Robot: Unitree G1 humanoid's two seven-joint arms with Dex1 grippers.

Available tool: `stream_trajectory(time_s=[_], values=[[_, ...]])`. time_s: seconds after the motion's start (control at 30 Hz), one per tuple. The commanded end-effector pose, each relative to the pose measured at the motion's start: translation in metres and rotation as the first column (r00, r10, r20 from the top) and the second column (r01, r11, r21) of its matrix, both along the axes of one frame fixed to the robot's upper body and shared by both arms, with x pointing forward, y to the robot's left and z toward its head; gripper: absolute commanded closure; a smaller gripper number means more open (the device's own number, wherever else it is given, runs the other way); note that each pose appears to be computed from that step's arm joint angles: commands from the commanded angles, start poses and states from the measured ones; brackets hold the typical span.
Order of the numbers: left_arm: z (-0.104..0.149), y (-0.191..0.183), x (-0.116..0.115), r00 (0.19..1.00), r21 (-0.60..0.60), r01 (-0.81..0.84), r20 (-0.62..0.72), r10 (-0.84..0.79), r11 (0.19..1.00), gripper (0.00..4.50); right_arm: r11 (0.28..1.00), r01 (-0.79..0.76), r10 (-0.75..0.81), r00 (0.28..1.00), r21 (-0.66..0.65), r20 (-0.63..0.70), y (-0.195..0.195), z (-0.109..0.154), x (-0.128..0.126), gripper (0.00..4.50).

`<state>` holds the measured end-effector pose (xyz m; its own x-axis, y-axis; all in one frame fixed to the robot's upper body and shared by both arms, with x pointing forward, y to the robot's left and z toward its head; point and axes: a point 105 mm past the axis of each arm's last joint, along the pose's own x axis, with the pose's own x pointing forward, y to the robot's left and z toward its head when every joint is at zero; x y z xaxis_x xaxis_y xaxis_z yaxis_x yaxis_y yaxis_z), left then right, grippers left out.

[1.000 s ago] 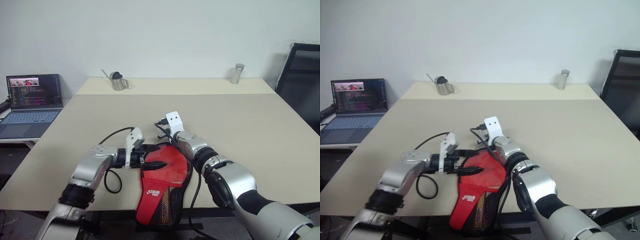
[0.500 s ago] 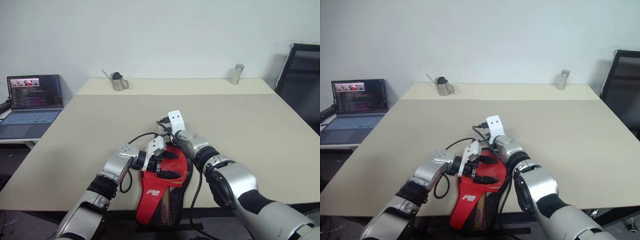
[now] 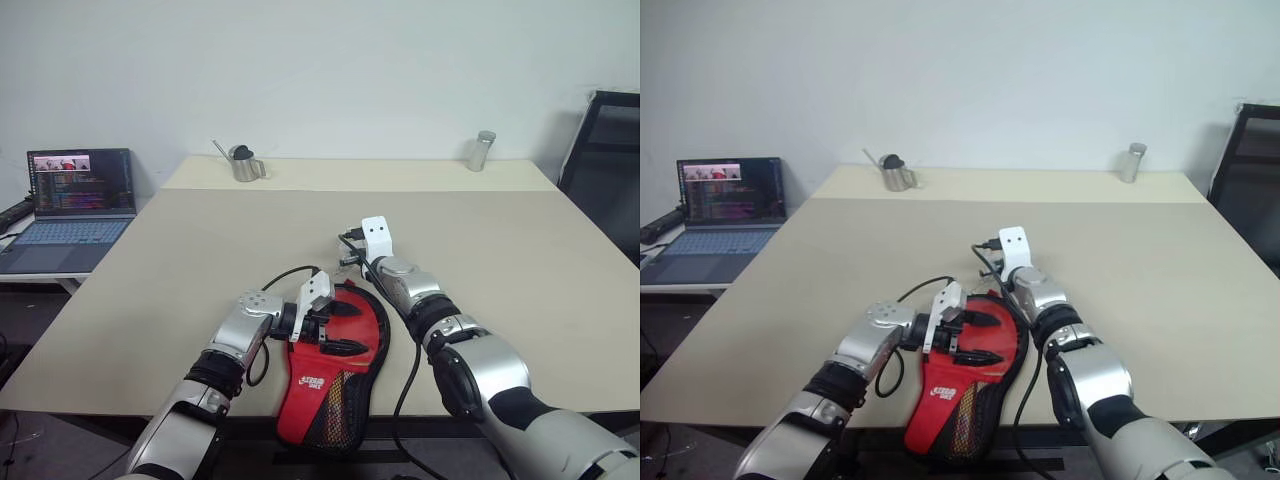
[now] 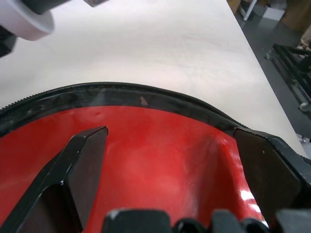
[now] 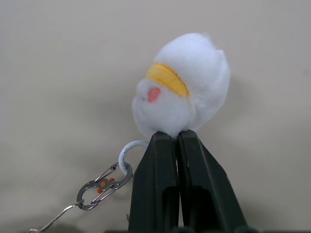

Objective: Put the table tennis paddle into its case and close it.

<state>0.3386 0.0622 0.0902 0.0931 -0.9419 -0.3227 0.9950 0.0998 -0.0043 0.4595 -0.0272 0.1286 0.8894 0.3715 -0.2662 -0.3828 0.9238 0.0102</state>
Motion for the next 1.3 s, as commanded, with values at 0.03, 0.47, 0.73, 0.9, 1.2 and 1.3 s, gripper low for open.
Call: stream_trajectory(time_s=[0.03, 0.47, 0.73, 0.9, 1.2, 1.3], values=[[-0.019, 0.003, -0.003, 0.998, 0.034, -0.03, -0.057, 0.032, 0.999, 0.0, 1.0, 0.025, -0.026, 0.995, 0.009, 0.095, -0.016, 0.029, 0.001, 4.47], [-0.016, 0.001, 0.002, 0.998, 0.028, -0.044, -0.048, 0.045, 0.999, 0.0, 0.997, 0.076, -0.073, 0.992, -0.024, 0.099, -0.066, 0.033, -0.063, 4.47], [-0.014, 0.001, 0.005, 0.998, 0.027, -0.047, -0.034, 0.047, 0.999, 0.0, 0.993, 0.108, -0.109, 0.994, -0.041, -0.003, -0.093, 0.018, -0.109, 4.47], [-0.015, 0.0, 0.006, 0.998, 0.028, -0.047, -0.029, 0.048, 0.999, 0.0, 0.996, 0.093, -0.094, 0.991, -0.018, -0.091, -0.085, 0.005, -0.127, 4.47], [-0.012, -0.004, 0.01, 0.999, 0.019, -0.048, -0.007, 0.048, 0.999, 0.0, 0.999, 0.04, -0.04, 0.989, 0.002, -0.141, -0.079, 0.004, -0.139, 4.28], [-0.01, -0.005, 0.011, 0.999, 0.012, -0.053, 0.006, 0.053, 0.999, 0.0, 1.0, 0.018, -0.016, 0.989, 0.014, -0.148, -0.079, 0.004, -0.148, 3.52]])
